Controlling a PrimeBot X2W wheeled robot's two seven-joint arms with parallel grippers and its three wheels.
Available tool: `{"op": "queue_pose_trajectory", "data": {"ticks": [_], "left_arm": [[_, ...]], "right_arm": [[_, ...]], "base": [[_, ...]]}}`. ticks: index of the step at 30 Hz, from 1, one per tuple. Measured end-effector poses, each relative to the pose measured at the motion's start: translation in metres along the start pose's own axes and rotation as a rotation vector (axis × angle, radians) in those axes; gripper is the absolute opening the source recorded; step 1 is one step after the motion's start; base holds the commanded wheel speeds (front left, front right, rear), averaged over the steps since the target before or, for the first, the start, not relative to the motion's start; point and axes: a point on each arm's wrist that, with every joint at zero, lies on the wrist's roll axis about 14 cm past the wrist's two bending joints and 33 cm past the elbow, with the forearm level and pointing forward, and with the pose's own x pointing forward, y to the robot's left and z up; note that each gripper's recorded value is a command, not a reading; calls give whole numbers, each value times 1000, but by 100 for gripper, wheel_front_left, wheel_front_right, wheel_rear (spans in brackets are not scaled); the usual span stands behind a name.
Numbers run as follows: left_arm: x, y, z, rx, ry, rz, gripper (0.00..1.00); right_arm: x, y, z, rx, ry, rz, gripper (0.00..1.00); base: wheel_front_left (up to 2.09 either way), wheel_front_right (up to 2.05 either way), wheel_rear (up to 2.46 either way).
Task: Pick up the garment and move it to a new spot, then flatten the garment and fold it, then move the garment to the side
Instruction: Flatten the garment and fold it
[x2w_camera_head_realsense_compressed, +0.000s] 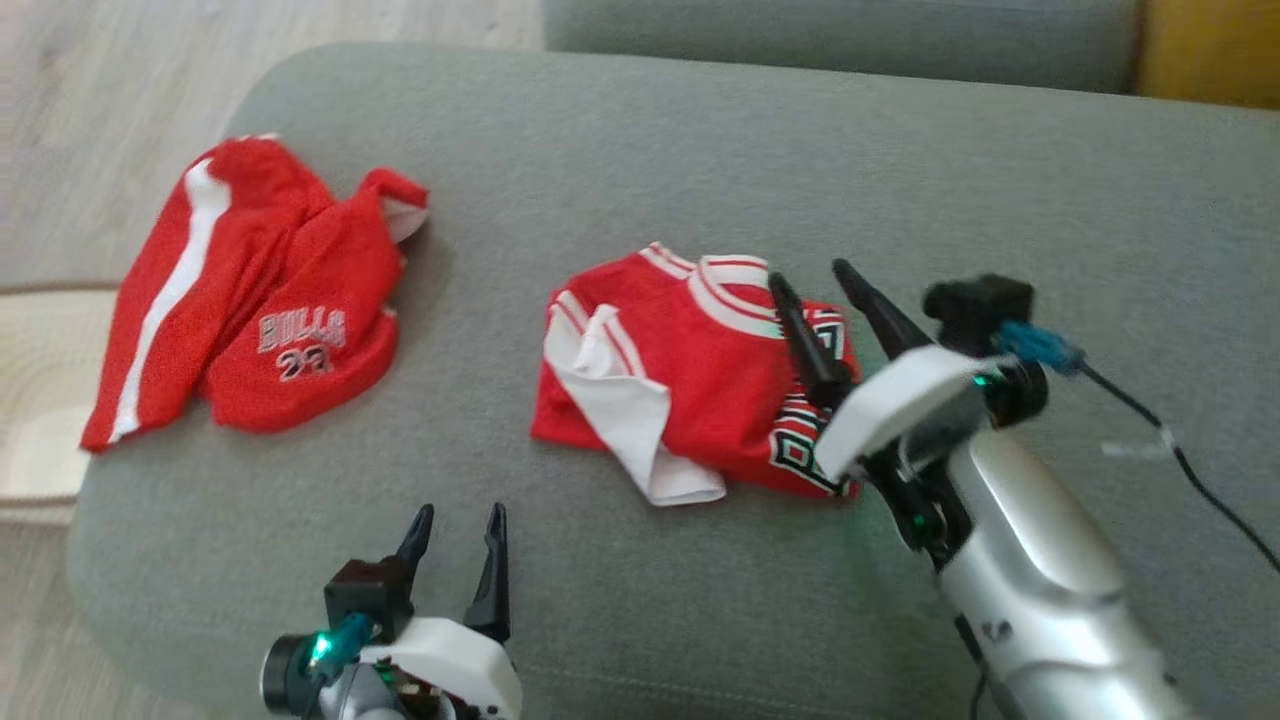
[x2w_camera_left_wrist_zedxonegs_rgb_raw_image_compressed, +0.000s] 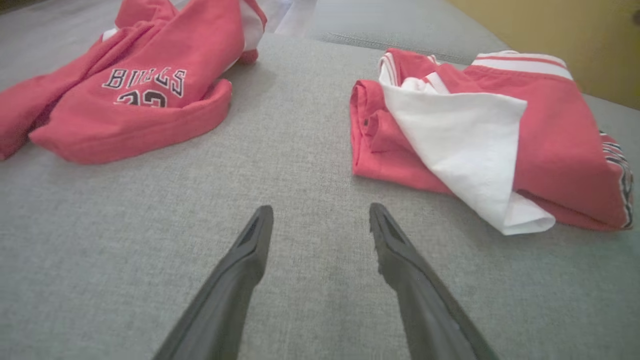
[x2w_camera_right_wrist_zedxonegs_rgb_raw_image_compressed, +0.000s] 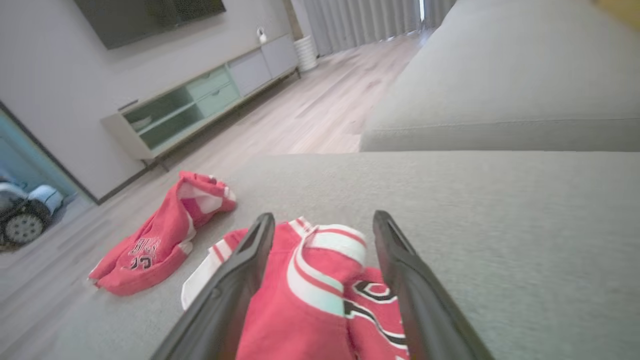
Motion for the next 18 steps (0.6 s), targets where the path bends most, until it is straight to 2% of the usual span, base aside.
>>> {"op": "queue_pose_trajectory", "data": {"ticks": [6,12,18], "left_arm": [[-3,14,-1,-22,7,50,100],[-4,22,-2,-29,13,82,100],[-4,25,-4,-36,20,99,100]], "right_arm": [[31,29,-19,-57,171,111,100],[44,25,-42,-72,312,129,100],[50,25,-55,-90,383,154,100]], "base": [[0,0,0],[0,0,0],[0,0,0]]}}
